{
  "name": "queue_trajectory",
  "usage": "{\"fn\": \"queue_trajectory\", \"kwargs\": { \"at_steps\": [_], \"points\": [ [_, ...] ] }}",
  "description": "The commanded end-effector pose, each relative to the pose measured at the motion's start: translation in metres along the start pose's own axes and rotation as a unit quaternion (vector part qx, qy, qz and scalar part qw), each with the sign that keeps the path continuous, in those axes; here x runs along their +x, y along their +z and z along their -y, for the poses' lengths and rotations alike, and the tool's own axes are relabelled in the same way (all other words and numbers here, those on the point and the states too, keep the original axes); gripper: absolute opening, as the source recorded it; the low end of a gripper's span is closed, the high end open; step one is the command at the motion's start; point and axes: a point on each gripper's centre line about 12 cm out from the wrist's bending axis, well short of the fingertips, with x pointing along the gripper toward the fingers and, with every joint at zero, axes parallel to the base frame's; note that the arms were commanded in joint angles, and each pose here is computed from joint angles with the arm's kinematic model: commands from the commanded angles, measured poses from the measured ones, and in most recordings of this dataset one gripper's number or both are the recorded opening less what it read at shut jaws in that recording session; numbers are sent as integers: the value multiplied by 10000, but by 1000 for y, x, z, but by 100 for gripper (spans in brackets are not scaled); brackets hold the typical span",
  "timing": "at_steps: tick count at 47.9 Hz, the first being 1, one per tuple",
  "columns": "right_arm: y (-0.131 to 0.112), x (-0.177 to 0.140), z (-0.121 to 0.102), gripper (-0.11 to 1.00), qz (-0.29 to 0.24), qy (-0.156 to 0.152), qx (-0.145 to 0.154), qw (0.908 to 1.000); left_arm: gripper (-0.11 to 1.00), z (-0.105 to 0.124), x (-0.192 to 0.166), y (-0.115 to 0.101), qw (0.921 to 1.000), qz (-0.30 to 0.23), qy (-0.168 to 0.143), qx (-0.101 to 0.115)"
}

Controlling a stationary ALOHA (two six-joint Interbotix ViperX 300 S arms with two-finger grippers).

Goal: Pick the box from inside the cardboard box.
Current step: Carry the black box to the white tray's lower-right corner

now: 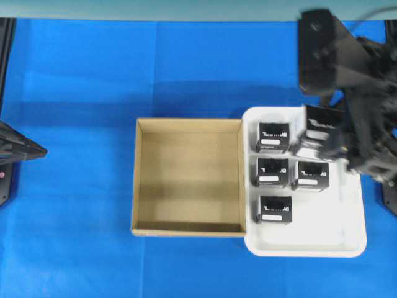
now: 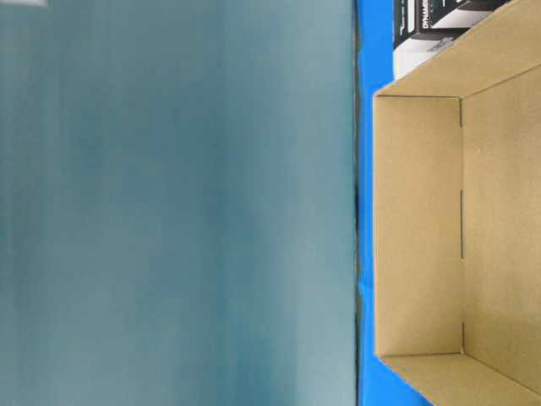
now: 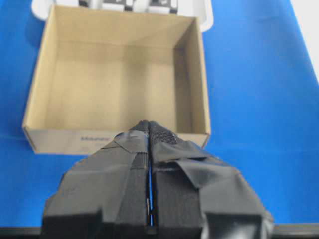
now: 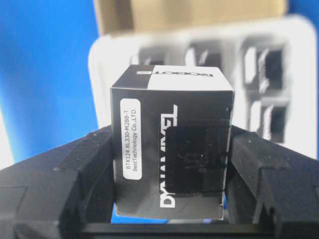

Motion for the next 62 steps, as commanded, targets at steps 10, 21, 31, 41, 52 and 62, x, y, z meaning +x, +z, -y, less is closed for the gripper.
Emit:
{"fn": "queue_trajectory", "kwargs": {
  "at_steps": [10, 21, 31, 41, 52, 62],
  "points": [
    [-50, 40, -18, 60, -587, 106, -113, 9982, -5, 1, -1, 8, 9999, 99, -11, 8],
    [-71, 81, -23, 60, -402, 192, -277, 9986, -5, 1, -1, 8, 10000, 84, -9, 8],
    [-100, 126, -21, 60, -525, 187, -354, 9978, -5, 1, 1, 7, 10000, 68, -12, -6],
    [-119, 166, -14, 60, -374, 195, -256, 9988, -5, 2, -1, 13, 9996, 159, -26, -244],
    [-123, 190, -11, 60, -252, 189, -183, 9993, -5, 1, 5, 8, 9996, 23, -4, -267],
    [-130, 211, -8, 60, -421, 119, -188, 9989, -5, 1, 8, 10, 9996, 61, -11, -274]
  ]
}}
